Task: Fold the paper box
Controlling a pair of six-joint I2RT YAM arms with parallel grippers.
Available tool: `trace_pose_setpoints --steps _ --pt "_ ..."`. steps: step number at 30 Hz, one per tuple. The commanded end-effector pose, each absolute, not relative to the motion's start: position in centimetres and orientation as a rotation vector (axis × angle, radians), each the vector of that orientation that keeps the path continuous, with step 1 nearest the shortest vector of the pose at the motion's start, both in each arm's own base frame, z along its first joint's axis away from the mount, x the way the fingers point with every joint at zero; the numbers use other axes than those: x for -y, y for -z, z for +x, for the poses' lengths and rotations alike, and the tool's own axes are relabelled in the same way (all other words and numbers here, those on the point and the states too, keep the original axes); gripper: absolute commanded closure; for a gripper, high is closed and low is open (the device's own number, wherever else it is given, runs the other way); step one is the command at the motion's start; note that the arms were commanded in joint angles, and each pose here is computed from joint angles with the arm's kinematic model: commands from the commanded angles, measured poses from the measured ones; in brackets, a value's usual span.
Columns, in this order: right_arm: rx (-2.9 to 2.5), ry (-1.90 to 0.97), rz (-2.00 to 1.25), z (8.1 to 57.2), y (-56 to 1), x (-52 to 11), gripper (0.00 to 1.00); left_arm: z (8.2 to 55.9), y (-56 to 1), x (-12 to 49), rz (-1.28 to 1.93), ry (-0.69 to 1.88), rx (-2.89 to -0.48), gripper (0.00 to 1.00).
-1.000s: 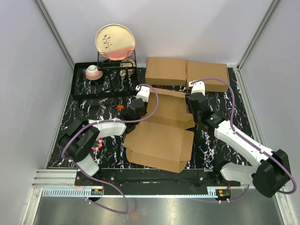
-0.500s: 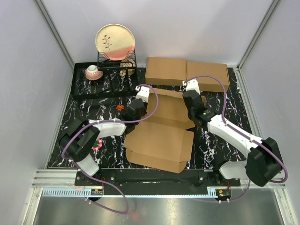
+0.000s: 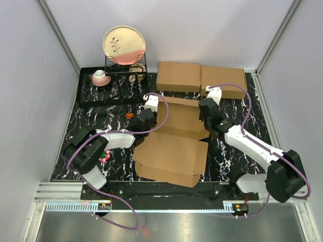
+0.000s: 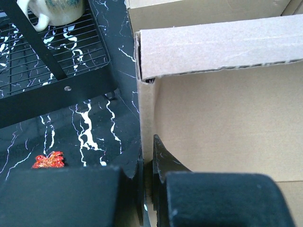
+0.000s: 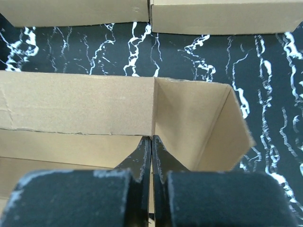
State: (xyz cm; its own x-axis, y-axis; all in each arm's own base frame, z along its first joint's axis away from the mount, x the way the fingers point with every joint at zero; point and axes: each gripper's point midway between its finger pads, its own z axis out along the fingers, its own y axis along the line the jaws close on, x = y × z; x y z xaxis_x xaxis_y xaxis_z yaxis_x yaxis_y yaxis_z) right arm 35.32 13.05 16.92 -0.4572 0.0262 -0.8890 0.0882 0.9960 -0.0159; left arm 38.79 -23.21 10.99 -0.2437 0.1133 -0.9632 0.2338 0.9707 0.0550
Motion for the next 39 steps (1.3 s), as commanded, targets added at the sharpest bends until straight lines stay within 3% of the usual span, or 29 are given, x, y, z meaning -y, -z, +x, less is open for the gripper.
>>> trace_pose_setpoints --steps 1,2,5,6,7,10,13,16,20,26,39 --pt "-1.986 -0.248 0.266 35.0 -18.1 -15.9 1.0 38.7 -12.1 22.8 0.211 0.112 -1.782 1.0" --pt "-1.986 -0.255 0.262 34.9 -18.2 -16.0 0.98 38.6 -11.9 22.6 0.208 0.107 -1.783 1.0" --pt "-1.984 -0.201 0.236 34.5 -19.0 -15.1 0.77 38.6 -12.0 22.3 0.203 0.089 -1.78 1.0" --pt "-1.963 -0.198 0.234 34.4 -20.1 -14.8 0.62 38.6 -12.0 22.2 0.2 0.085 -1.779 1.0" --pt "-1.975 -0.17 0.214 33.9 -20.2 -14.3 0.56 38.7 -12.1 22.2 0.196 0.084 -1.777 1.0" --pt "-1.938 -0.138 0.212 32.8 -22.3 -12.8 0.42 38.7 -12.3 21.9 0.183 0.073 -1.772 1.0" --pt "-1.897 -0.119 0.229 31.1 -23.9 -10.9 0.36 38.8 -12.4 21.5 0.157 0.056 -1.772 1.0" --pt "-1.872 -0.122 0.277 29.2 -24.1 -9.2 0.35 38.7 -12.3 20.9 0.118 0.041 -1.777 1.0" --pt "-1.929 -0.105 0.362 27.0 -20.2 -7.7 0.36 38.5 -12.3 20.3 0.052 0.037 -1.772 1.0" --pt "-2.034 -0.289 0.475 25.2 -15.3 -9.7 0.37 38.1 -11.9 19.7 -0.018 0.058 -1.765 1.0" --pt "-2.097 -0.345 0.44 27.8 -11.2 -13.1 0.38 37.8 -11.7 20.8 0.034 0.066 -1.762 1.0"
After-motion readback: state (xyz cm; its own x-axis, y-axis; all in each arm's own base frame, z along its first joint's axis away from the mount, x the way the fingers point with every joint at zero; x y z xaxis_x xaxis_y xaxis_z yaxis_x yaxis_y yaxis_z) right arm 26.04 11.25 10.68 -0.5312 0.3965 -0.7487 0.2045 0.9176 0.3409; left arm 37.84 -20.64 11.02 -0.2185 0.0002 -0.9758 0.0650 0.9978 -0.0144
